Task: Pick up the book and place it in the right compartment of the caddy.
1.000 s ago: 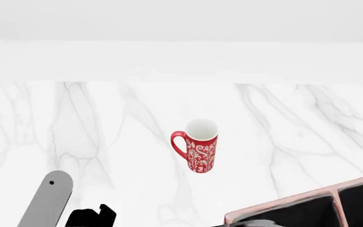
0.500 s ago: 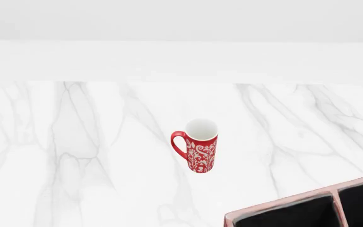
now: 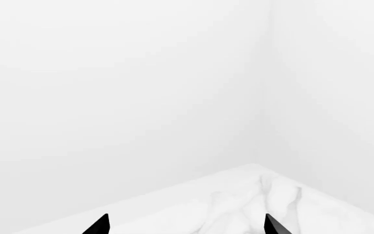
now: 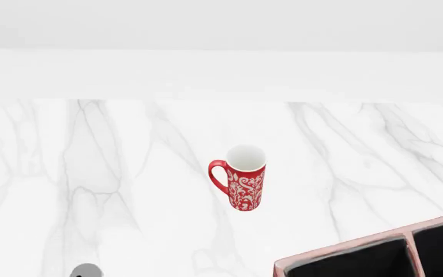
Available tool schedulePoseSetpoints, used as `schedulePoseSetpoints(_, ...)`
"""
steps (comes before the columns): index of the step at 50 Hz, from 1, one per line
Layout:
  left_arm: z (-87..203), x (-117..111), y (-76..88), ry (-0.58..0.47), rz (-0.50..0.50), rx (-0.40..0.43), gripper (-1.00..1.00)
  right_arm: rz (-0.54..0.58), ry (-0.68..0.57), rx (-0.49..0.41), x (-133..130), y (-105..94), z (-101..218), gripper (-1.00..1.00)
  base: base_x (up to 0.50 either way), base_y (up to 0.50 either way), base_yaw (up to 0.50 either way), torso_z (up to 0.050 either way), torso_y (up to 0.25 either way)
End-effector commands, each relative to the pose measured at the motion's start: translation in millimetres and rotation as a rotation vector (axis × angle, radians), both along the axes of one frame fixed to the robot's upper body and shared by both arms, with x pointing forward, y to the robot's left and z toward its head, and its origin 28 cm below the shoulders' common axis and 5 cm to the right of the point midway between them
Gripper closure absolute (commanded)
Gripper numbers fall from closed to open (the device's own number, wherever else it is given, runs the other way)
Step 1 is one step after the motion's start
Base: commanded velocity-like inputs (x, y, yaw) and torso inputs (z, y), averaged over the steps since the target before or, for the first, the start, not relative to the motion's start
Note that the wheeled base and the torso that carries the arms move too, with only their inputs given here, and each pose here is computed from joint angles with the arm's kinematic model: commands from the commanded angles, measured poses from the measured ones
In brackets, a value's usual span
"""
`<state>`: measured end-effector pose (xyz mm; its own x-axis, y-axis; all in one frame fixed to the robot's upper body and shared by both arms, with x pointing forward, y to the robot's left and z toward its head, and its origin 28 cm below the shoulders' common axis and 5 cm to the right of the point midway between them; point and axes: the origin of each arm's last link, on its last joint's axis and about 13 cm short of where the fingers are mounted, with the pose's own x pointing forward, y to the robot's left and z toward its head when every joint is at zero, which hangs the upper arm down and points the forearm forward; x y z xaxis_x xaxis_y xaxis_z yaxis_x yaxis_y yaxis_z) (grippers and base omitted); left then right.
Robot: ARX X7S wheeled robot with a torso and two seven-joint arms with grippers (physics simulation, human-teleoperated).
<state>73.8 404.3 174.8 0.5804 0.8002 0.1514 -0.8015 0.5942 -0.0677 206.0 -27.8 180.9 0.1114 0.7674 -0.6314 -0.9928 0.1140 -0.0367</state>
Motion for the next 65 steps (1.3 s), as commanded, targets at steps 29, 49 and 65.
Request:
schedulePoseSetpoints(29, -4, -5, -2.5, 0.000, -0.001, -0.003, -1.00, -0.088, 0.108, -0.068, 12, 0.5, -40, -1.00, 0.00, 0.00, 0.00, 0.000, 0.000)
schedulePoseSetpoints(49, -6, 1, -4.2, 0.001, -0.019, -0.003, -1.00, 0.028, 0.195, -0.178, 0, 4.2, -69, -1.00, 0.00, 0.00, 0.00, 0.000, 0.000)
schedulePoseSetpoints(65, -9, 1, -5.3, 0.009, -0.023, -0.001, -1.00, 0.000, 0.128, -0.145, 3, 4.8, -72, 1.00, 0.00, 0.00, 0.00, 0.000, 0.000)
